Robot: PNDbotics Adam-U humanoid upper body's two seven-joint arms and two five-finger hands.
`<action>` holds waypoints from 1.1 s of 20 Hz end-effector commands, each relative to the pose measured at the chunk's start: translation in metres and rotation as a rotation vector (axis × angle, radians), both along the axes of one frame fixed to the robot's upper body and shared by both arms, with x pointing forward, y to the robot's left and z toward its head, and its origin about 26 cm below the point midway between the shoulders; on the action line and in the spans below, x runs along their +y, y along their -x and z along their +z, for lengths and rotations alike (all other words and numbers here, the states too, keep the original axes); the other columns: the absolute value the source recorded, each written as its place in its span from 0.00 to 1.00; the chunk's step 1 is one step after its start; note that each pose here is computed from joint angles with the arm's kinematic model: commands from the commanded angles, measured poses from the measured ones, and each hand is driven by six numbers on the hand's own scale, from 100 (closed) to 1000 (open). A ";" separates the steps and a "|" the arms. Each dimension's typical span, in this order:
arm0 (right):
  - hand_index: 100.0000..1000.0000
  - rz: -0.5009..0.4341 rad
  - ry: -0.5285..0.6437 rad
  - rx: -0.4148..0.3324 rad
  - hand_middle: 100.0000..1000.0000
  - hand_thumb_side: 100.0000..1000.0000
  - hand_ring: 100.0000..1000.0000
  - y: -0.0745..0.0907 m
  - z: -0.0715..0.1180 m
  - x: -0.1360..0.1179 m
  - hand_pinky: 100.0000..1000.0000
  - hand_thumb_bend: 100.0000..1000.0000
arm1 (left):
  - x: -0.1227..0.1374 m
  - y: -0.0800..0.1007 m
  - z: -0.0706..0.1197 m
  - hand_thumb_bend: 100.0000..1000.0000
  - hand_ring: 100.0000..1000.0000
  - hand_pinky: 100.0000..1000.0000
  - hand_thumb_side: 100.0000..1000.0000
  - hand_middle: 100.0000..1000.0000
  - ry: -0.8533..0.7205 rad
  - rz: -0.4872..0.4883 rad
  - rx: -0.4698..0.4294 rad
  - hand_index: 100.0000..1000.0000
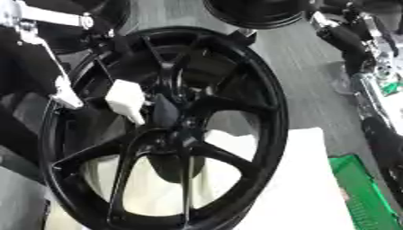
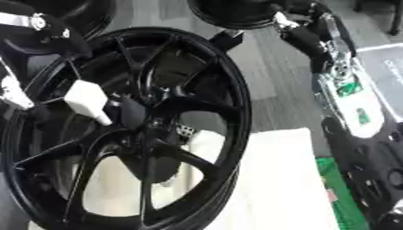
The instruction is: Pull the pin out of the wheel hub.
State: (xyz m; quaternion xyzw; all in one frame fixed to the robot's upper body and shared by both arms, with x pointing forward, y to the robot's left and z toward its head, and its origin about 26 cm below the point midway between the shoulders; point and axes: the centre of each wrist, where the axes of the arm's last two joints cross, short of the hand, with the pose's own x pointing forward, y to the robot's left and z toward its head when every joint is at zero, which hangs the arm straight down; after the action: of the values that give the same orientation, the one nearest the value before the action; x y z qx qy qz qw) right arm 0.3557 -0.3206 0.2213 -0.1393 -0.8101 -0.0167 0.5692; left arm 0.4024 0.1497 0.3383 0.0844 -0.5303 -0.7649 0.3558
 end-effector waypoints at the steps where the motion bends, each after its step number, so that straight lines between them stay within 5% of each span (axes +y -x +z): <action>1: 0.78 0.007 0.014 -0.032 0.74 0.20 0.72 0.001 0.011 0.001 0.78 0.28 | -0.001 0.001 0.013 0.70 0.90 0.87 0.00 0.82 -0.009 -0.008 -0.052 0.85; 22: 0.78 0.016 0.010 -0.032 0.74 0.21 0.72 0.000 0.012 0.004 0.78 0.27 | -0.016 -0.008 0.003 0.66 0.89 0.87 0.00 0.82 -0.056 -0.010 -0.092 0.86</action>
State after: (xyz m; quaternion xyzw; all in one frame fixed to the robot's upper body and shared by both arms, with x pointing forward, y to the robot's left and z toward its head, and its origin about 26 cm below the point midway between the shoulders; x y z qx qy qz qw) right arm 0.3572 -0.3163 0.2224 -0.1319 -0.8114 -0.0155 0.5692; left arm 0.4125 0.1326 0.3281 0.1102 -0.5184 -0.7794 0.3342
